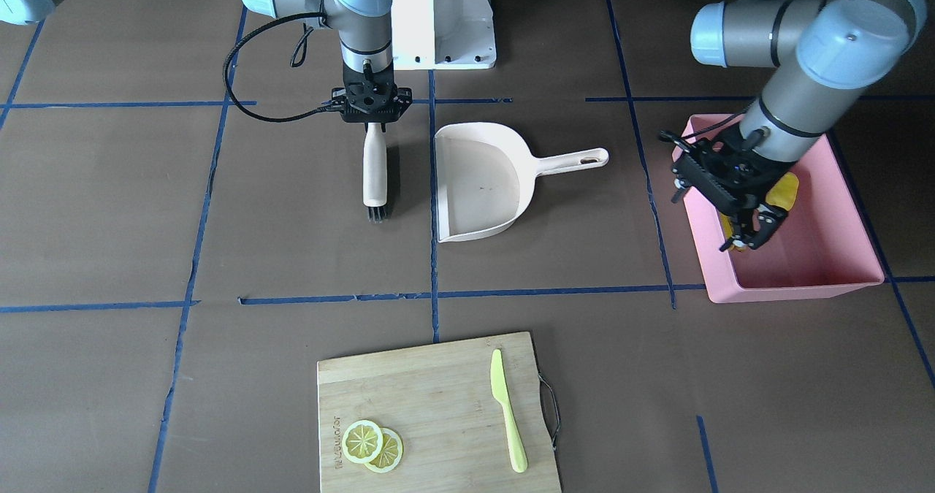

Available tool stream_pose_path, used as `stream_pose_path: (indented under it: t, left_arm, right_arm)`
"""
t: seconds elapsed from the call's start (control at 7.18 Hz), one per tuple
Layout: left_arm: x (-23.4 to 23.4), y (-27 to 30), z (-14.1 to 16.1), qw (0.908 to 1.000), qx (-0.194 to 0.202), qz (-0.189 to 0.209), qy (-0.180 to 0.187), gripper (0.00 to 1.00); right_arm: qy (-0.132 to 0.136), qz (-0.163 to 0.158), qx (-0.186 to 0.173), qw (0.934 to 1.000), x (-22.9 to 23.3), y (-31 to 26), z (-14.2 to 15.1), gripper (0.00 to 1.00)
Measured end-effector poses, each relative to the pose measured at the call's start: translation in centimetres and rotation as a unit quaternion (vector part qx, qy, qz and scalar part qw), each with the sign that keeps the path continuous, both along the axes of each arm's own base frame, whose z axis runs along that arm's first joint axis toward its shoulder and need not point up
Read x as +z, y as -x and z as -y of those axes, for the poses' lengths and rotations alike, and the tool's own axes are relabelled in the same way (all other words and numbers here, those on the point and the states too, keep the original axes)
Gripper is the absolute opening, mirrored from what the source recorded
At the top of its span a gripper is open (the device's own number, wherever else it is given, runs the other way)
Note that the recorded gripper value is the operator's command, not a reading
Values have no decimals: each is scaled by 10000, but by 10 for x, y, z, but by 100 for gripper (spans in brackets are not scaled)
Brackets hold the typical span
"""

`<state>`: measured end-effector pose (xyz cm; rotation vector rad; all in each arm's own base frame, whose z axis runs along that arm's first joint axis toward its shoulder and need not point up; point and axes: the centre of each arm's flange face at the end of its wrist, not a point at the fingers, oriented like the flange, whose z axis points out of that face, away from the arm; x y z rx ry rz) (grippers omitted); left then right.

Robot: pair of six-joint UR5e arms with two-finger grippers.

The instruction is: Sweep and dump trash into bin

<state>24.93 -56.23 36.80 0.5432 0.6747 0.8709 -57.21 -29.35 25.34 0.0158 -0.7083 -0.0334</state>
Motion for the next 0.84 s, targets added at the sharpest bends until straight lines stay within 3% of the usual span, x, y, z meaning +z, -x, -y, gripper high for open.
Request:
stream_pose_path:
  t: [0.14,0.28,0.56,0.7,0.84]
  left_arm:
    - [43,46,8,9979,-425,161,459,100]
    - [87,94,7,9886,-994,186,1113,100]
    - [167,177,-19,9495,-1879,-102,2513,100]
    - [204,213,-34,9310,-2178,-151,2925,100]
    - [233,243,-49,9190,-2371,-158,3145,100]
  right_arm:
    - [-1,2,-1,10000,0,0,0,0]
    - [0,2,-3,10000,0,0,-1,0]
    - [11,-1,6,10000,0,0,-1,0]
    - [13,0,9,10000,0,0,-1,0]
    - [14,1,10,10000,0,0,-1,0]
